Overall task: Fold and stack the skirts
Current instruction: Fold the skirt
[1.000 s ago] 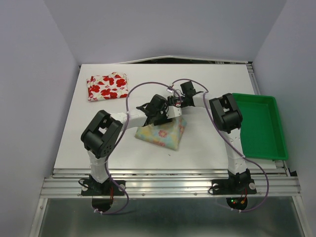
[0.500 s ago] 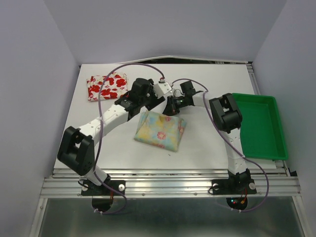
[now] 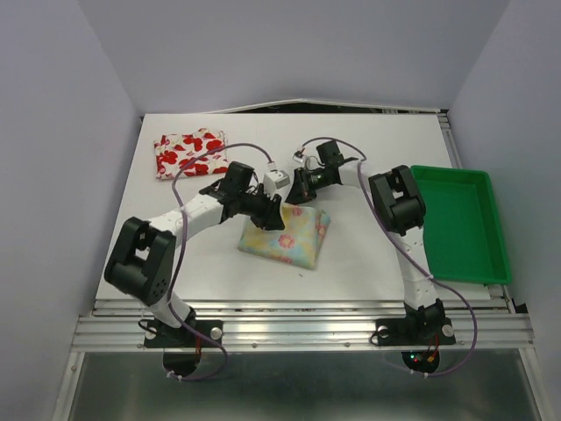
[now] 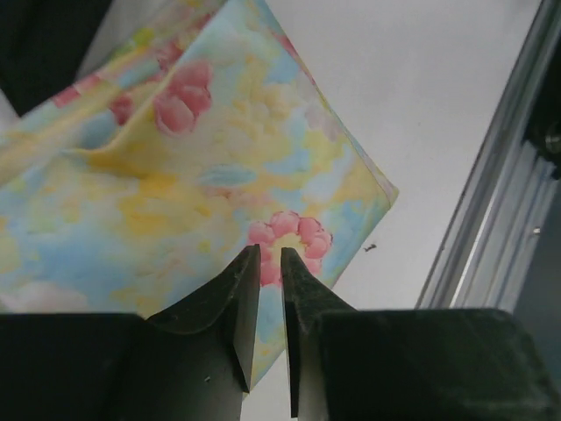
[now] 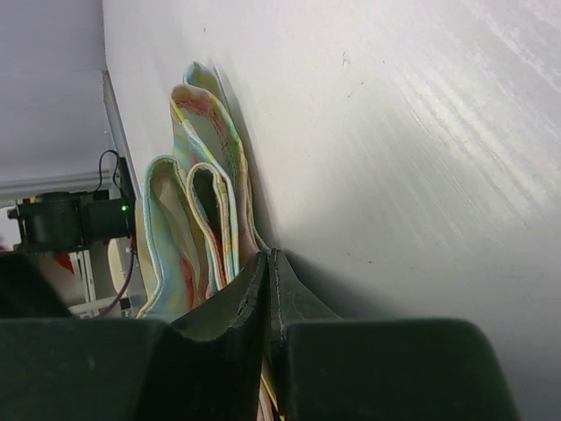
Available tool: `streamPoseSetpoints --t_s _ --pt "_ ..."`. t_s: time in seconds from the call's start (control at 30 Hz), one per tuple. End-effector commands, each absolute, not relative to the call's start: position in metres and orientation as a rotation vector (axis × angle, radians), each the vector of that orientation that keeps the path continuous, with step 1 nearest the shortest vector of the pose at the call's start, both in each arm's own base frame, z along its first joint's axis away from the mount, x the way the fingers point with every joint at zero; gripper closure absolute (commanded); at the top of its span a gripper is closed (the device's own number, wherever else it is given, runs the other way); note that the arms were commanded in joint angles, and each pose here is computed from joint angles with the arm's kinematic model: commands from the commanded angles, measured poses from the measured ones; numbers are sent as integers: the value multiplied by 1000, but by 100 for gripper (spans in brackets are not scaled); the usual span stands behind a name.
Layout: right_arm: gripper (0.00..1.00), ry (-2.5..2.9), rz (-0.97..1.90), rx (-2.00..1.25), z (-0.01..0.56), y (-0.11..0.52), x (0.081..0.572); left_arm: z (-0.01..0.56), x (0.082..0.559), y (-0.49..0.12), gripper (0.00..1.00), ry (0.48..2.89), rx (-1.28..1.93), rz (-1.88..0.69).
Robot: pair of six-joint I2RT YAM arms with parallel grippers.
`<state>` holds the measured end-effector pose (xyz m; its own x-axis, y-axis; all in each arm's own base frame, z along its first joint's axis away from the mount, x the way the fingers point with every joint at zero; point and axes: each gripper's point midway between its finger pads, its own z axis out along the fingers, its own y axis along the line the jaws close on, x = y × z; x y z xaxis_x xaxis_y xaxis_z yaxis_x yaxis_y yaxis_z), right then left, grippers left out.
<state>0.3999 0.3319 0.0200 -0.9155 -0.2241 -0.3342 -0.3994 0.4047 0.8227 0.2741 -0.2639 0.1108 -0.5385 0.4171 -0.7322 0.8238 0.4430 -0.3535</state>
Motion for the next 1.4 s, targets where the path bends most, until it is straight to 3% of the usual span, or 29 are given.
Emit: streamPoseSetpoints --t_s 0.0,0.17,0.3,0.47,0.67,0.8,0.97,1.13,1.37 --pt "89 2570 1384 -549 -17 327 406 110 246 -280 73 2226 831 -1436" --pt "87 2541 1304 -574 -12 328 425 83 284 -290 75 2237 629 -1521" --pt "72 2454 1149 -568 21 324 462 53 314 -287 78 2310 434 -1517" --pt "53 2325 1049 -362 95 268 525 19 339 -266 80 2380 250 -1458" --pt "52 2285 1310 -272 160 265 468 11 368 -264 80 2368 221 -1430" --pt "52 2336 1604 -201 146 280 399 11 376 -267 80 2363 208 -1433" --pt "53 2342 1745 -196 133 309 375 8 375 -266 80 2376 186 -1425" --pt "56 2406 1743 -104 92 319 382 4 369 -262 80 2392 190 -1413" --pt "63 2509 1570 180 21 284 412 -3 366 -247 80 2418 168 -1385"
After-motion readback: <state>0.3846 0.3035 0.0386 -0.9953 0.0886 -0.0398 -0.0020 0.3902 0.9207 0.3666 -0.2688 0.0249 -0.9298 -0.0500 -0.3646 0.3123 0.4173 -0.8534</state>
